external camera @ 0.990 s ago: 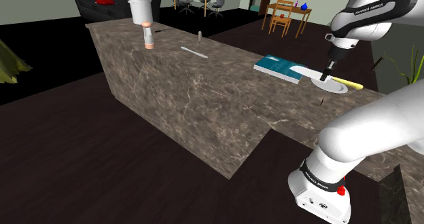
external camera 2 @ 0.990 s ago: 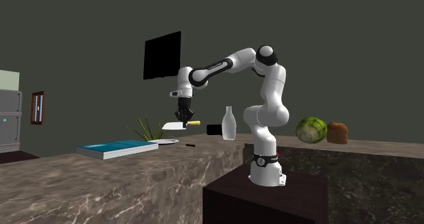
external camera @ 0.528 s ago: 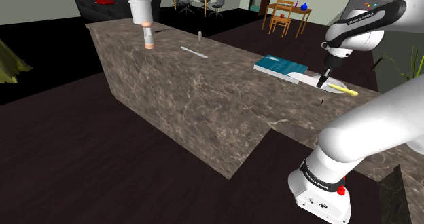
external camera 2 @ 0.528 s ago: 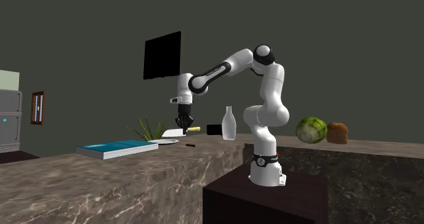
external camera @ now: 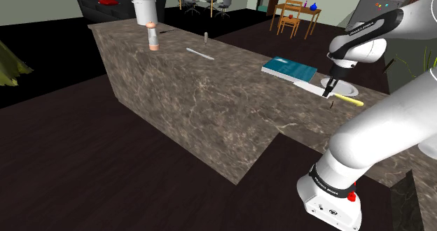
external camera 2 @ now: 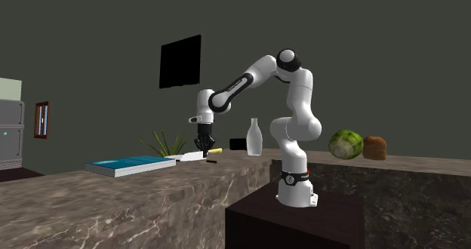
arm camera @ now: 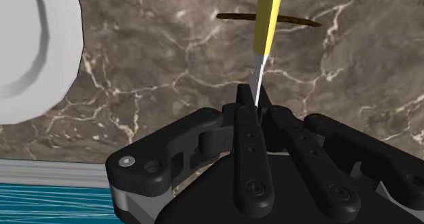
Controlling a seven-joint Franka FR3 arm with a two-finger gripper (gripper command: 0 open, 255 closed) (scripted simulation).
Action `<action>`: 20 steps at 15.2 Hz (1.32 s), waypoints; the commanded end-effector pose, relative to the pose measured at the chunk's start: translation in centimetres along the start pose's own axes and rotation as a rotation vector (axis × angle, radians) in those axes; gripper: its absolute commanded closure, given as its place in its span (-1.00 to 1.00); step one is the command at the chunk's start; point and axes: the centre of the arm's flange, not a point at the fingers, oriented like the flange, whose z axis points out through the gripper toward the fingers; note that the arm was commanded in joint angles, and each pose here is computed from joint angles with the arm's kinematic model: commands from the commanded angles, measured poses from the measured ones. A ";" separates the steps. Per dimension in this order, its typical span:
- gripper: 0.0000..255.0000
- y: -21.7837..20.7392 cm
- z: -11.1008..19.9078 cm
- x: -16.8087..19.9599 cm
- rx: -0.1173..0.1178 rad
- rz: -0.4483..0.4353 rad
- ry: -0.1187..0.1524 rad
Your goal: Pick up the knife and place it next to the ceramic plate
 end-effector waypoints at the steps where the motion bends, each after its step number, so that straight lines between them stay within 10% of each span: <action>1: 1.00 0.0 1.3 0.0 -0.001 0.000 0.000; 9: 1.00 0.0 1.3 0.0 -0.001 0.000 0.000; 10: -1.00 0.0 1.3 0.0 -0.001 0.000 0.000; 20: -1.00 -0.1 -3.7 0.0 -0.001 0.000 0.000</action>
